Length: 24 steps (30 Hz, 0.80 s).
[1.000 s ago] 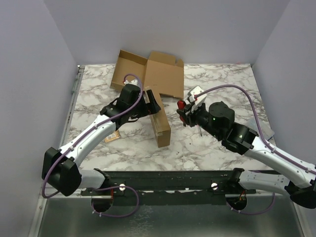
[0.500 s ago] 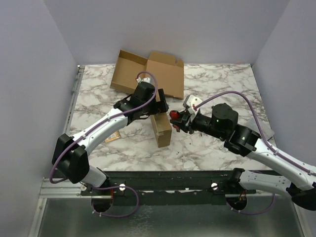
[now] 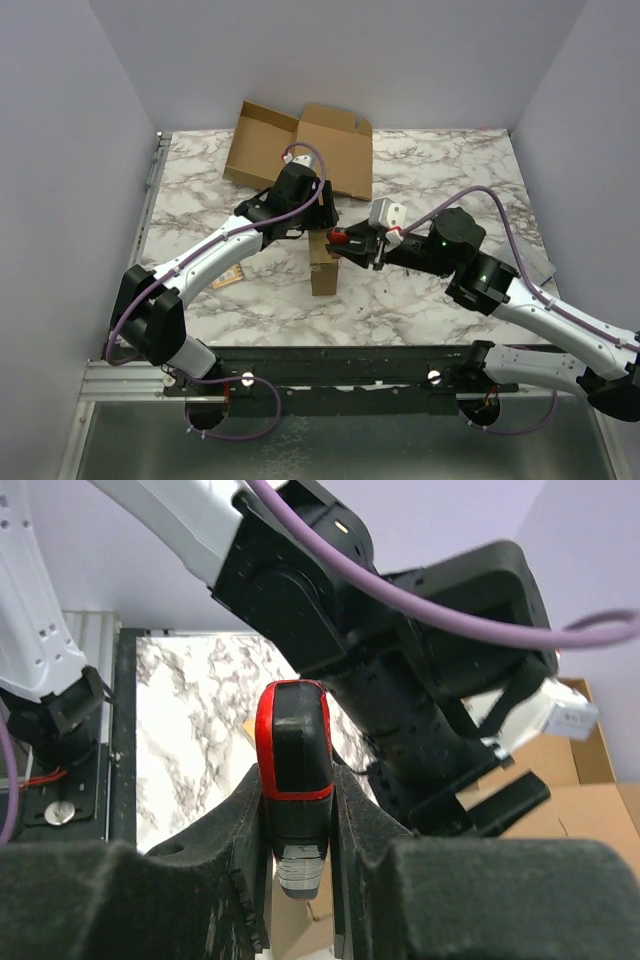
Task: Unpack the express box
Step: Cut the express box at the center of the board.
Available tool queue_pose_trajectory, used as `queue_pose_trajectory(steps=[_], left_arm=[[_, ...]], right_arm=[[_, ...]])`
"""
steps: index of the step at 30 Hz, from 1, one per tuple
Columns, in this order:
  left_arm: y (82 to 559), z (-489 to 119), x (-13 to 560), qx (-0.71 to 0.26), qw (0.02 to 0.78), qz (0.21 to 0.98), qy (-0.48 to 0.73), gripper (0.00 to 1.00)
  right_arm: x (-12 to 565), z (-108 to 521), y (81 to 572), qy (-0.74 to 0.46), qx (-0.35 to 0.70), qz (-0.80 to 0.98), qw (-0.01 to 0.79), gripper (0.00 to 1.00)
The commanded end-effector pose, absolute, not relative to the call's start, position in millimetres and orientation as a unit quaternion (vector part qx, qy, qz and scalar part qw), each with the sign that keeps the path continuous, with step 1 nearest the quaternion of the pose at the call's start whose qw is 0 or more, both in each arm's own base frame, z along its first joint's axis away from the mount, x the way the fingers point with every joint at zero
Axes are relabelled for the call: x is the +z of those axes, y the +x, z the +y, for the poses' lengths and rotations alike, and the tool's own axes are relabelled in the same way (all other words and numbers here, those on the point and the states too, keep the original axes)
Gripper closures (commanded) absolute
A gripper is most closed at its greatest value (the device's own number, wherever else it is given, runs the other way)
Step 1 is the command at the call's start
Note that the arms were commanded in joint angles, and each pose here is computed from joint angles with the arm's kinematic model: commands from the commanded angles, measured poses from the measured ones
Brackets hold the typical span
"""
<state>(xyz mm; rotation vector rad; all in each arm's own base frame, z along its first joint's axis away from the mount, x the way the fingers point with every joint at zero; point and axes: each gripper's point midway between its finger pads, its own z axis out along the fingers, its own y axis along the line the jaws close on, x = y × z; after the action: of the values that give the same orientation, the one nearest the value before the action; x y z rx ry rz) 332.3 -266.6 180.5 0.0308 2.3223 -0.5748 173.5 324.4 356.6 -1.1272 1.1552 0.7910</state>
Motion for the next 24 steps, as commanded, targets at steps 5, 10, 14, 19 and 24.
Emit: queue_pose_trajectory(steps=[5,10,14,19,24], left_arm=[[321,-268,176,-0.230,0.348,0.908,0.035,0.34],[317,-269,178,-0.235,0.345,0.908,0.038,0.34],[316,-270,179,-0.239,0.343,0.908,0.039,0.34],[317,-269,180,-0.238,0.343,0.908,0.039,0.34],[317,-269,181,-0.237,0.343,0.908,0.037,0.34]], right_arm=[[360,355,174,-0.510,0.368,0.454,0.631,0.99],[351,358,177,-0.517,0.356,0.462,0.626,0.99],[344,359,175,-0.527,0.355,0.465,0.616,0.99],[336,362,174,-0.537,0.354,0.467,0.607,0.99],[330,366,172,-0.545,0.359,0.467,0.596,0.99]])
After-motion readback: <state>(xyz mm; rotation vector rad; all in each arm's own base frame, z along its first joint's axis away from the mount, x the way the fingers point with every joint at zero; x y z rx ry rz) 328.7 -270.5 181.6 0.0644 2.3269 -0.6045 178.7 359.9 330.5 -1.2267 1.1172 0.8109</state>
